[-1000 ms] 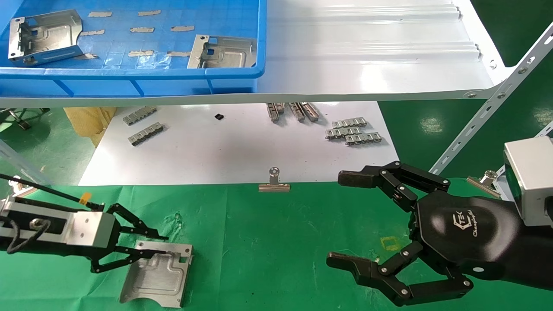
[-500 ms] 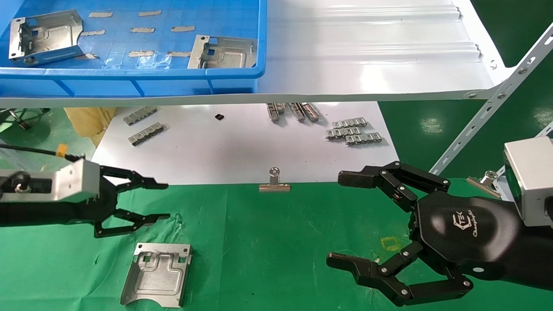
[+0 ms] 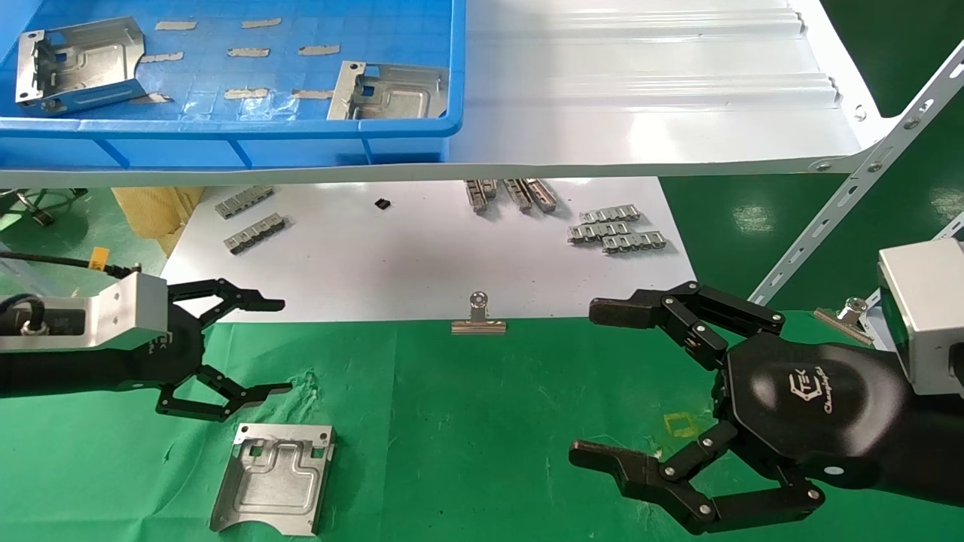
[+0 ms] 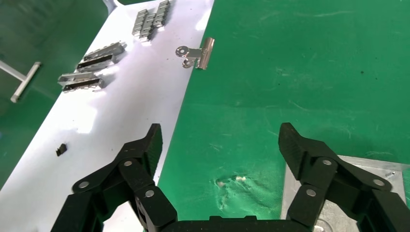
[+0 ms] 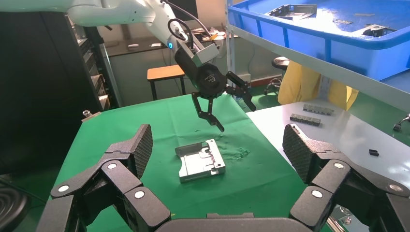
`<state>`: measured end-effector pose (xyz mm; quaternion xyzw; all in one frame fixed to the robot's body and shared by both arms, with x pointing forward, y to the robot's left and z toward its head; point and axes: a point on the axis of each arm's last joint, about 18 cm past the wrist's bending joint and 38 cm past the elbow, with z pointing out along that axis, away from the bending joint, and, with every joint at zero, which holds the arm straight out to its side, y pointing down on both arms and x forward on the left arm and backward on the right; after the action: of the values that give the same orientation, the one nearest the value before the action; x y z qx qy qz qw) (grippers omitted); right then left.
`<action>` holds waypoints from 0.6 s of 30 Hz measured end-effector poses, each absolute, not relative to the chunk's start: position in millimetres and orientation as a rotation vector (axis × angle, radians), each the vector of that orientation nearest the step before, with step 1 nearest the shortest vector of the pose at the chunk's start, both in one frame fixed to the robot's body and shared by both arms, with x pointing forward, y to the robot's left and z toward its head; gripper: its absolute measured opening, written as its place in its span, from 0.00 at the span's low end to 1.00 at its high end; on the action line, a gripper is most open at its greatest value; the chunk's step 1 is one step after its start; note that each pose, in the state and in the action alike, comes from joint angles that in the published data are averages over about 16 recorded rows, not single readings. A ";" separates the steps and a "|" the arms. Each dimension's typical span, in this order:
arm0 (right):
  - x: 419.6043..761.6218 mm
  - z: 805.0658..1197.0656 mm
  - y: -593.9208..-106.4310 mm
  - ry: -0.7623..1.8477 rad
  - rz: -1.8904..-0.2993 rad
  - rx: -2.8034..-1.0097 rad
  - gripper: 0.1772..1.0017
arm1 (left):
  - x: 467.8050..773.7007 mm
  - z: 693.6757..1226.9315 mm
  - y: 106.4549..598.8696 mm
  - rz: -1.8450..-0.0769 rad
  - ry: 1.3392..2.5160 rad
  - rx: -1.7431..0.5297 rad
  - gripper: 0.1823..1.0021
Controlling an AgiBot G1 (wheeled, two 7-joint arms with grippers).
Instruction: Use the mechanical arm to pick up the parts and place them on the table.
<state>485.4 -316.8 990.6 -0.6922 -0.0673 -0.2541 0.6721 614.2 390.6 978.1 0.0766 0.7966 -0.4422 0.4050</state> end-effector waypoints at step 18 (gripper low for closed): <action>485.4 990.6 -316.8 -0.151 -0.572 -1.559 1.00 | 608.5 974.5 370.7 -1.230 1.995 0.210 0.99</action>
<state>485.4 -316.8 990.6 -0.6922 -0.0672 -0.2541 0.6721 608.5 370.7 974.5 0.0825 0.7828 -0.4827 0.3839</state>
